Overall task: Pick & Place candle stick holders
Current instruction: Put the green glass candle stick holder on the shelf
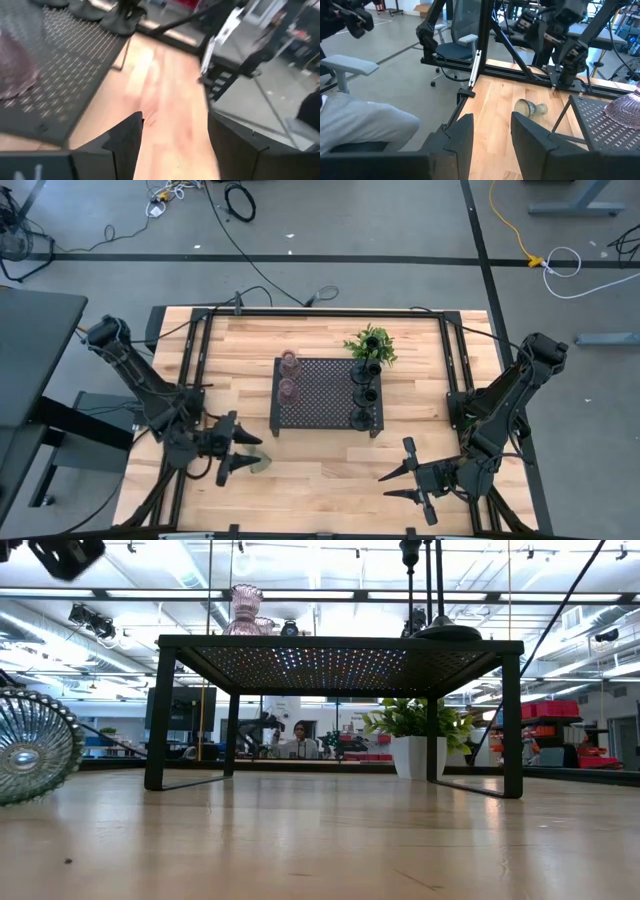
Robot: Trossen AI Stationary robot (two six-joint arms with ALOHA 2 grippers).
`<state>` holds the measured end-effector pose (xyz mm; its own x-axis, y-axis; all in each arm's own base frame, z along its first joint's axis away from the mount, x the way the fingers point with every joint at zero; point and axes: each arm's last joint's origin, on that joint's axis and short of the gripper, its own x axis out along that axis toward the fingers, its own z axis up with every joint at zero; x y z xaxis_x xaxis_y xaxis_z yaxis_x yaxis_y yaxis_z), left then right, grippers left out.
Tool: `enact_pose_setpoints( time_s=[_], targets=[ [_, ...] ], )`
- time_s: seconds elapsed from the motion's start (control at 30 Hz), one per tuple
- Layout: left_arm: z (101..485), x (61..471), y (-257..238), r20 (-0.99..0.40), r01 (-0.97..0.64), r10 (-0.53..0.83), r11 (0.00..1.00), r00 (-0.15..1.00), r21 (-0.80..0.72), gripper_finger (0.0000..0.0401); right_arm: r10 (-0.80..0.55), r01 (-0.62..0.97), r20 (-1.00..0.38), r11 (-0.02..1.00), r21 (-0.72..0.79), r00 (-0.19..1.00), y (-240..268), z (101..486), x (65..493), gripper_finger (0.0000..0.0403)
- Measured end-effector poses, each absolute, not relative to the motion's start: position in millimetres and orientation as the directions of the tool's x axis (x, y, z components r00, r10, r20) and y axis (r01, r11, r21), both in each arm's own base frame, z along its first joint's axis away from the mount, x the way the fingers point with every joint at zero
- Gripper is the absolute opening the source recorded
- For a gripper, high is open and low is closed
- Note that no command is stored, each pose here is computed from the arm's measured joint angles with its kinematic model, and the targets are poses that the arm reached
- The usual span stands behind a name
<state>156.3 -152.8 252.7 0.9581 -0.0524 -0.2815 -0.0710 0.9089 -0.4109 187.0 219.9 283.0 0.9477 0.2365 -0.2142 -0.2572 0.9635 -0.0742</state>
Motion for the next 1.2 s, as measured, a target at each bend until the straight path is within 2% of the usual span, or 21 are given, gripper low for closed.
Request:
enact_pose_setpoints(
  time_s=[0.17, 0.33, 0.67, 0.87, 0.93, 1.03, 1.1, 1.2],
  targets=[
    [248, 161, -149, -0.343, -0.038, -0.126, 0.901, 0.931, -0.432, 0.0212, 0.236, -0.257, -0.216, 0.963, -0.076, 0.947, 220, 283, 187, 0.013],
    [238, 162, -142, -0.472, -0.018, -0.203, 0.906, 0.858, -0.422, 0.0204, 0.234, -0.256, -0.225, 0.964, -0.073, 0.946, 220, 282, 187, 0.013],
    [214, 155, -124, -0.751, -0.025, -0.266, 0.936, 0.605, -0.351, 0.0197, 0.208, -0.221, -0.222, 0.975, -0.035, 0.953, 217, 282, 189, 0.013],
    [203, 147, -109, -0.872, -0.247, -0.241, 0.896, 0.426, -0.369, 0.0197, 0.05, -0.064, -0.192, 0.996, -0.067, 0.98, 211, 283, 193, 0.013],
    [201, 145, -106, -0.894, -0.371, -0.222, 0.851, 0.389, -0.372, 0.0197, 0.019, -0.033, -0.187, 0.997, -0.071, 0.982, 209, 283, 194, 0.013],
    [201, 146, -105, -0.89, -0.544, -0.233, 0.721, 0.392, -0.428, 0.0197, 0.006, -0.021, -0.186, 0.997, -0.073, 0.982, 207, 283, 195, 0.013],
    [203, 148, -106, -0.879, -0.649, -0.269, 0.595, 0.393, -0.473, 0.0197, 0.009, -0.023, -0.188, 0.997, -0.073, 0.982, 206, 283, 196, 0.013],
    [204, 150, -109, -0.859, -0.795, -0.296, 0.34, 0.417, -0.503, 0.0197, 0.005, -0.02, -0.189, 0.997, -0.073, 0.982, 206, 283, 197, 0.013]
  ],
)
